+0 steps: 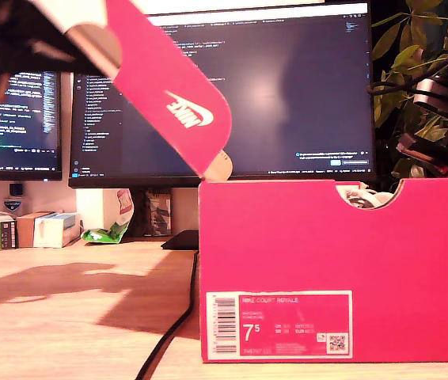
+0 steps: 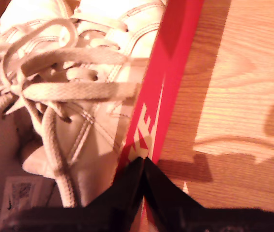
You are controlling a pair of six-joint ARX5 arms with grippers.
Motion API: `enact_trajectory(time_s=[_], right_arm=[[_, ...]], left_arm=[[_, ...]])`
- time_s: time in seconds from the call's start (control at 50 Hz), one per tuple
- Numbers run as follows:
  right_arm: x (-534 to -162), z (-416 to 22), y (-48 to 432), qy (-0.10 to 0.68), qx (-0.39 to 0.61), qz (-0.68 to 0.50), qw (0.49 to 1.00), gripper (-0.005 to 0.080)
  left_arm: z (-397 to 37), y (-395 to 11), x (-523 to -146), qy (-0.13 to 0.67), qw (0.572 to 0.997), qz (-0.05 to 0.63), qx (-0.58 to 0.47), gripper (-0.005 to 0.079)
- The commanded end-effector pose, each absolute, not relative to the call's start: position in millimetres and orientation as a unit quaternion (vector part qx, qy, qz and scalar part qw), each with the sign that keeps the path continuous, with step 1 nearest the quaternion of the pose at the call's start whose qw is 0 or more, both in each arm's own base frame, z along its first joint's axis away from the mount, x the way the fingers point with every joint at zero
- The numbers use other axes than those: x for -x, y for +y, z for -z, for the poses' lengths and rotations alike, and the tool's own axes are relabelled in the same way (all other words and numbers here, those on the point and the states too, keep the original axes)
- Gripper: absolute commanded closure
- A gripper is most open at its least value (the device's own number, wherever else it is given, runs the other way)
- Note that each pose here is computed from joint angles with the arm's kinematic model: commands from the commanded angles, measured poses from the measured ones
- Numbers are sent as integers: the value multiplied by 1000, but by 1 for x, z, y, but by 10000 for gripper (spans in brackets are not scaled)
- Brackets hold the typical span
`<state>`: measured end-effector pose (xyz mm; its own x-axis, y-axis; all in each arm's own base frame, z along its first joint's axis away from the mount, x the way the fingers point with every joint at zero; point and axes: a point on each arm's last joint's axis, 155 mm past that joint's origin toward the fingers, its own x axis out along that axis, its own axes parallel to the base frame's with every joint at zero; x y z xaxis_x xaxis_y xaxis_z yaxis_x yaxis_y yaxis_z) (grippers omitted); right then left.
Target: Close the red shoebox by pushing the lid with your left arm and holding the box in place with your right arm
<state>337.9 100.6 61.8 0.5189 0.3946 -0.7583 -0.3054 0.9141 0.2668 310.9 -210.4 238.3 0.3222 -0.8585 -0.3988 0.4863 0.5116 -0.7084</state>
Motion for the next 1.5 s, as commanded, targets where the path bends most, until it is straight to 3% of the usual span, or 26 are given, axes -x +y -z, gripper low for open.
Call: enact_trajectory(time_s=[0.0, 0.3, 0.5, 0.94, 1.48], right_arm=[[-337, -62, 109, 447, -50, -215, 867, 764], [-340, -63, 106, 443, -51, -209, 870, 764], [-354, -77, 95, 428, -51, -191, 882, 764], [-386, -136, 35, 415, -8, -81, 906, 764], [-366, -243, 2, 304, -10, -42, 952, 764]], left_arm=[[-257, -217, -316, 367, 785, 444, 229, 762], [-307, -233, -316, 319, 793, 478, 205, 762], [-310, -244, -312, 316, 794, 483, 194, 762], [-314, -281, -304, 301, 780, 516, 185, 762], [-296, -336, -291, 316, 739, 566, 183, 762]])
